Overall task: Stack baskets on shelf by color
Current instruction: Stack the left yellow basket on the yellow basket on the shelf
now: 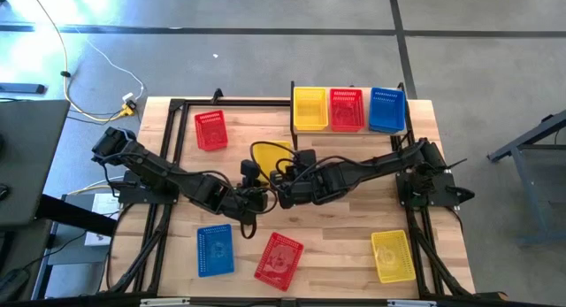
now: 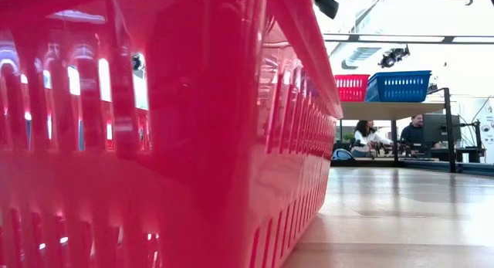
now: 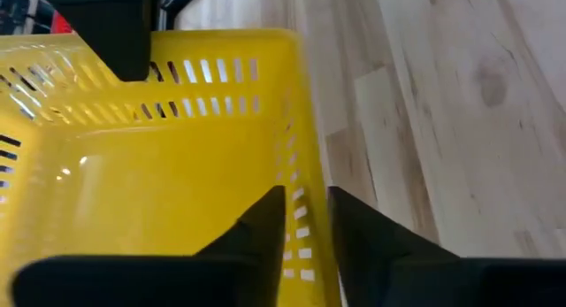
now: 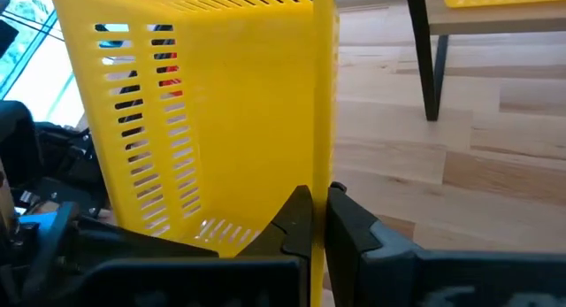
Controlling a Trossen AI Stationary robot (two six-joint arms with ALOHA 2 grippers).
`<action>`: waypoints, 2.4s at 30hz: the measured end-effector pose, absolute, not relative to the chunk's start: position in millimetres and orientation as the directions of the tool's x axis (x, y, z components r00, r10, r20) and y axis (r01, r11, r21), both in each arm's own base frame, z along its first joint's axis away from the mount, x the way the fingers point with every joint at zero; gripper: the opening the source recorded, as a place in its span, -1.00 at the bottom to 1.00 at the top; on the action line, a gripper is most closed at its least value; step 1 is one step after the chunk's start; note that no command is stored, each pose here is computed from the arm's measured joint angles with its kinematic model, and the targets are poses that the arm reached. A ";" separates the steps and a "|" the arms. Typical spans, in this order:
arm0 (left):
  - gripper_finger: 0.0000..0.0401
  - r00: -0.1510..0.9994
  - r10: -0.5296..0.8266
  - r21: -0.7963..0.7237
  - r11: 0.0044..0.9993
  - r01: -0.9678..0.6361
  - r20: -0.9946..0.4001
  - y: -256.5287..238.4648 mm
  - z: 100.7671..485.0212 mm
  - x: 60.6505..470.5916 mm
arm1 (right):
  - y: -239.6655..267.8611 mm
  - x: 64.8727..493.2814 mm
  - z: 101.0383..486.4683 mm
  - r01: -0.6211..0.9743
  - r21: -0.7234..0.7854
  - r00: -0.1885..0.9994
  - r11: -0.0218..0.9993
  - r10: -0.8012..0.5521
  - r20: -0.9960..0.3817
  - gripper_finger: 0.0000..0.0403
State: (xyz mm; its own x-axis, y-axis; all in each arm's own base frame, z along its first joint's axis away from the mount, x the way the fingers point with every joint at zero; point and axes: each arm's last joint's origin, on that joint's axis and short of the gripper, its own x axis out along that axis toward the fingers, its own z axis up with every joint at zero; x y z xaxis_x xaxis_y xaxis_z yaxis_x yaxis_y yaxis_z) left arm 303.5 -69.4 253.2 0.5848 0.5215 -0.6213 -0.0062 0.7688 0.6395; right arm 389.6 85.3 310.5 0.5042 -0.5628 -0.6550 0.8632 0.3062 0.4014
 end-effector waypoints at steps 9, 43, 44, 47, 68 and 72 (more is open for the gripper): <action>-0.96 0.585 0.523 0.640 0.768 -0.007 -0.620 -69.3 253.3 303.4 | 85.5 390.3 310.8 0.860 0.394 0.510 0.324 -0.558 -0.655 -1.00; -1.00 0.626 0.438 0.551 0.834 -0.016 -0.645 -51.6 274.9 301.3 | 66.7 339.4 377.9 0.813 0.295 0.570 0.502 -0.581 -0.581 -0.41; -1.00 0.626 0.439 0.550 0.835 -0.018 -0.645 -48.8 278.0 302.5 | 65.8 336.2 381.6 0.809 0.293 0.575 0.510 -0.580 -0.577 -0.41; -1.00 0.650 0.437 0.552 0.833 -0.032 -0.622 -38.5 293.4 309.0 | 60.7 326.7 392.4 0.802 0.289 0.585 0.523 -0.588 -0.559 -0.41; -1.00 0.739 0.435 0.402 0.884 -0.240 -0.514 102.9 375.2 307.5 | -7.7 274.5 443.6 0.830 0.097 0.528 0.550 -0.716 -0.457 -0.41; -1.00 0.791 0.429 0.367 0.887 -0.279 -0.435 125.9 383.4 304.0 | -23.3 270.5 446.0 0.849 0.058 0.492 0.526 -0.743 -0.453 -0.41</action>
State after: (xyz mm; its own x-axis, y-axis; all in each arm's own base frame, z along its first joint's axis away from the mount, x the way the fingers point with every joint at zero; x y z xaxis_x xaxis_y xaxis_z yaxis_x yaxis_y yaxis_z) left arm 304.0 125.9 383.4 0.7915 0.4289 -0.4354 -0.2790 0.8874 0.3670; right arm 270.5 -23.3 446.0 0.4916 -0.7434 -0.4535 0.8487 0.5257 0.0584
